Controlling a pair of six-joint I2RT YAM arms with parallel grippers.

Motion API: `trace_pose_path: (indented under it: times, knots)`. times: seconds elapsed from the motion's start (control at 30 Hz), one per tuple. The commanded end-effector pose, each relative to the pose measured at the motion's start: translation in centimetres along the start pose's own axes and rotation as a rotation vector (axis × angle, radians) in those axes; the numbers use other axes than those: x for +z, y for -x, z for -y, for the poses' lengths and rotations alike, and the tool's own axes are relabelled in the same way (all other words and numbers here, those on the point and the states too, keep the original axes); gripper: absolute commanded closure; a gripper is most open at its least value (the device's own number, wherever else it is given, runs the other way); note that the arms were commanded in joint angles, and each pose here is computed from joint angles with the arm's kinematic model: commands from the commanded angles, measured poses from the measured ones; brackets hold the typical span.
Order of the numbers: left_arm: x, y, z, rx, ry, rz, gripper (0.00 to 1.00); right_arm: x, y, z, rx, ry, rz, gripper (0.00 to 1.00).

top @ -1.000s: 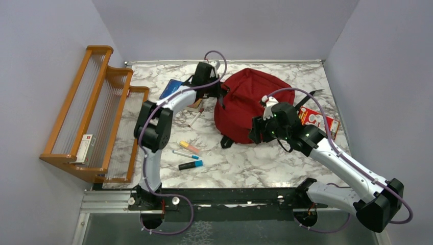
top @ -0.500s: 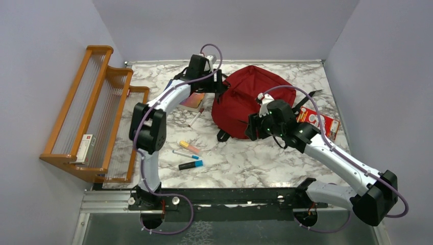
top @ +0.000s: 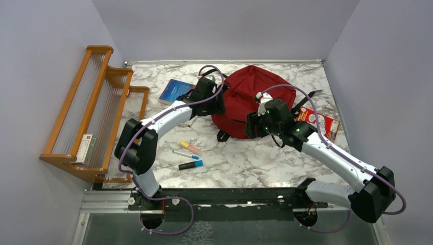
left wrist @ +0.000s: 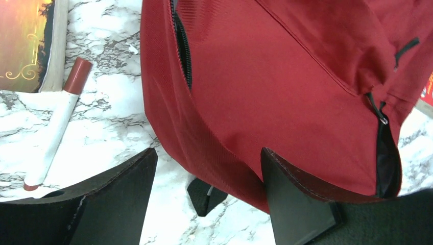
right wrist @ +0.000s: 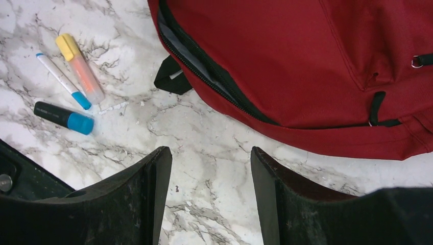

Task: Pack the student bag
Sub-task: Unzip the student bag at the center of the board.

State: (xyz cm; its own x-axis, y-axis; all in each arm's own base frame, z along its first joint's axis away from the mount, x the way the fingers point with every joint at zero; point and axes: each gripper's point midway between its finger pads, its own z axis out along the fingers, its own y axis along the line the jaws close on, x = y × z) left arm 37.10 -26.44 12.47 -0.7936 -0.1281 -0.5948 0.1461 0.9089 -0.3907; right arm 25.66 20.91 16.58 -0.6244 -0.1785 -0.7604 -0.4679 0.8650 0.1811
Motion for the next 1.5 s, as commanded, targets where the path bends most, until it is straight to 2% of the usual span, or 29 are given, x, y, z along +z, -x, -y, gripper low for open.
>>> trace_pose_path:
  times: [0.0, 0.1, 0.3, 0.37, 0.63, 0.83, 1.03, 1.27, 1.47]
  knots:
    - [1.0, 2.3, -0.2, -0.088, 0.031, 0.077, 0.24, -0.5, 1.6, -0.1, 0.011, -0.009, 0.057, 0.37]
    - [1.1, 2.6, -0.1, -0.091, 0.032, 0.086, 0.26, -0.7, 1.3, 0.2, 0.013, -0.020, 0.055, 0.37]
    - [0.5, 0.8, -1.0, -0.104, 0.034, 0.067, 0.41, -0.5, 0.8, 0.2, 0.006, -0.017, 0.044, 0.37]
    - [0.1, -0.2, -1.3, -0.107, 0.019, 0.065, 0.44, -0.2, 0.8, 0.1, -0.004, -0.013, 0.034, 0.37]
    - [-0.6, -5.2, -1.7, -0.088, -0.103, 0.035, 0.79, 1.5, 2.4, -0.5, -0.037, 0.004, 0.038, 0.36]
    - [0.1, -7.2, -2.8, -0.073, -0.098, 0.031, 0.84, 3.6, 4.6, -2.0, -0.081, 0.069, 0.044, 0.34]
    - [0.8, -7.9, -3.2, -0.064, -0.094, 0.023, 0.89, 7.8, 5.7, -4.2, -0.222, 0.194, 0.003, 0.31]
    - [0.7, -7.9, -3.8, -0.070, -0.075, 0.040, 1.00, 13.2, 4.2, -5.1, -0.348, 0.287, -0.090, 0.31]
    - [0.8, -8.0, -3.7, -0.074, -0.078, 0.039, 1.00, 14.9, 2.3, -6.3, -0.407, 0.404, -0.172, 0.31]
